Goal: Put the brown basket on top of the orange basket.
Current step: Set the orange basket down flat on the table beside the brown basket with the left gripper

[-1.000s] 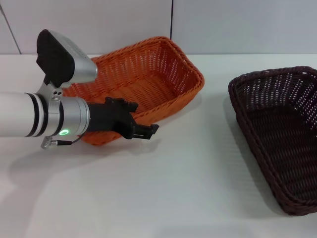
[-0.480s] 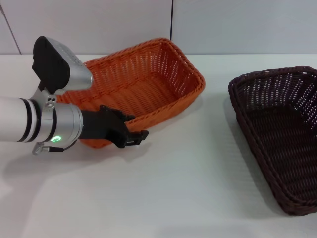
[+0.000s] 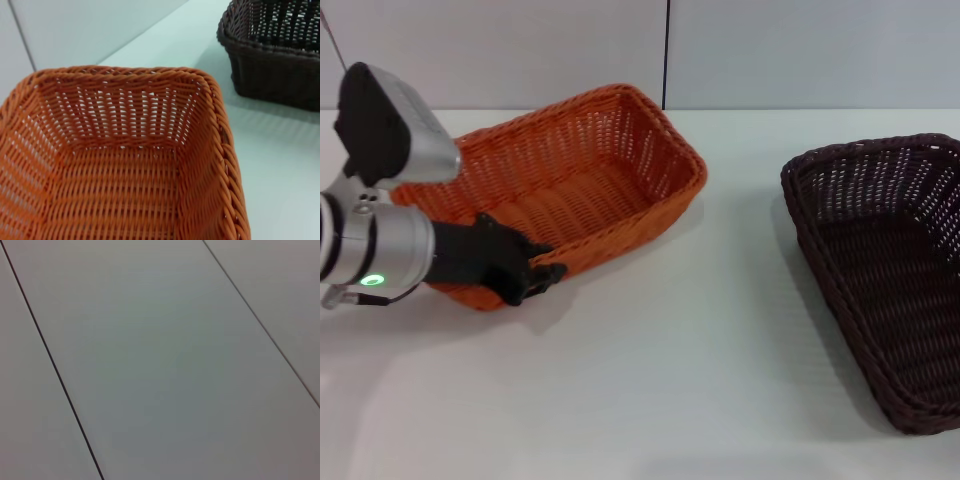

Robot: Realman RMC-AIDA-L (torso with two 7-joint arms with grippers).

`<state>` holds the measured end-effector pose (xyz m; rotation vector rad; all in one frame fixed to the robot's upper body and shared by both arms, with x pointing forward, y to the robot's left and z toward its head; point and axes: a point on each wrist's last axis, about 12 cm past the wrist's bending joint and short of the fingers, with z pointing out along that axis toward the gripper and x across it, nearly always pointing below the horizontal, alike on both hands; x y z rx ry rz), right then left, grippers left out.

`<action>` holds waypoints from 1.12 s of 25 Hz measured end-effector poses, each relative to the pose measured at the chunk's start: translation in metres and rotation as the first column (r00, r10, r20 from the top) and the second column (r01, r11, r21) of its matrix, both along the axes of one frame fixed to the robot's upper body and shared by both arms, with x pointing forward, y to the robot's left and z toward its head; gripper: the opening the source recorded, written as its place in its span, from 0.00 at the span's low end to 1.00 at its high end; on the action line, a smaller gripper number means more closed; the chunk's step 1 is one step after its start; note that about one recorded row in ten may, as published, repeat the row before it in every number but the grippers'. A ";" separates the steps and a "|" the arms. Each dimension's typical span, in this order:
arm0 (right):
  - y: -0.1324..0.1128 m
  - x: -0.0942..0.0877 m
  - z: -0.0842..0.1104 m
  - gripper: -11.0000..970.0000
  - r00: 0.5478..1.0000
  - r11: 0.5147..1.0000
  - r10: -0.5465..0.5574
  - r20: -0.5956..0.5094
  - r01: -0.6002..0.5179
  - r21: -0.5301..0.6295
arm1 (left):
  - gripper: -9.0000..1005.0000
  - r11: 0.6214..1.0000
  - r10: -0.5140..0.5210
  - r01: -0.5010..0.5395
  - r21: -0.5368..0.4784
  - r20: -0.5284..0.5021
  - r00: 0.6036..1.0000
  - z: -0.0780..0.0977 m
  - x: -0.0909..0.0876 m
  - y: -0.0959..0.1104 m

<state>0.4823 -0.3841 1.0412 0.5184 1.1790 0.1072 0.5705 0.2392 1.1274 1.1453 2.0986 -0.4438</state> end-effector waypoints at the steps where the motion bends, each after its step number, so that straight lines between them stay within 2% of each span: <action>1: 0.000 0.000 0.000 0.53 1.000 1.000 0.000 0.000 0.000 0.000 | 0.29 1.000 -0.001 0.001 0.000 -0.009 1.000 0.001 0.000 0.004; 7: 0.000 0.000 0.000 0.53 1.000 1.000 0.001 0.002 -0.001 -0.001 | 0.25 0.995 -0.091 0.092 0.026 -0.037 0.995 0.007 -0.009 0.024; 11: 0.001 0.002 0.001 0.53 1.000 1.000 0.004 0.006 -0.004 -0.001 | 0.24 0.986 -0.163 0.165 0.034 -0.039 0.986 0.010 -0.015 0.027; 12: 0.001 0.002 0.001 0.53 1.000 1.000 0.004 0.006 -0.004 -0.001 | 0.24 0.976 -0.213 0.215 0.042 -0.038 0.976 0.011 -0.018 0.028; 15: 0.002 0.005 0.002 0.53 1.000 1.000 0.008 0.007 -0.008 0.000 | 0.23 0.966 -0.254 0.255 0.044 -0.038 0.966 0.012 -0.021 0.027; 16: 0.003 0.006 0.002 0.53 1.000 1.000 0.010 0.006 -0.010 0.002 | 0.23 0.949 -0.310 0.311 0.042 -0.027 0.950 0.014 -0.023 0.025; 20: 0.005 0.007 0.001 0.53 1.000 1.000 0.014 0.003 -0.014 0.007 | 0.23 0.928 -0.372 0.372 0.035 -0.012 0.928 0.014 -0.025 0.017; 28: 0.008 0.007 0.000 0.53 1.000 1.000 0.021 -0.002 -0.021 0.017 | 0.23 0.894 -0.449 0.449 0.007 0.005 0.894 0.013 -0.023 0.006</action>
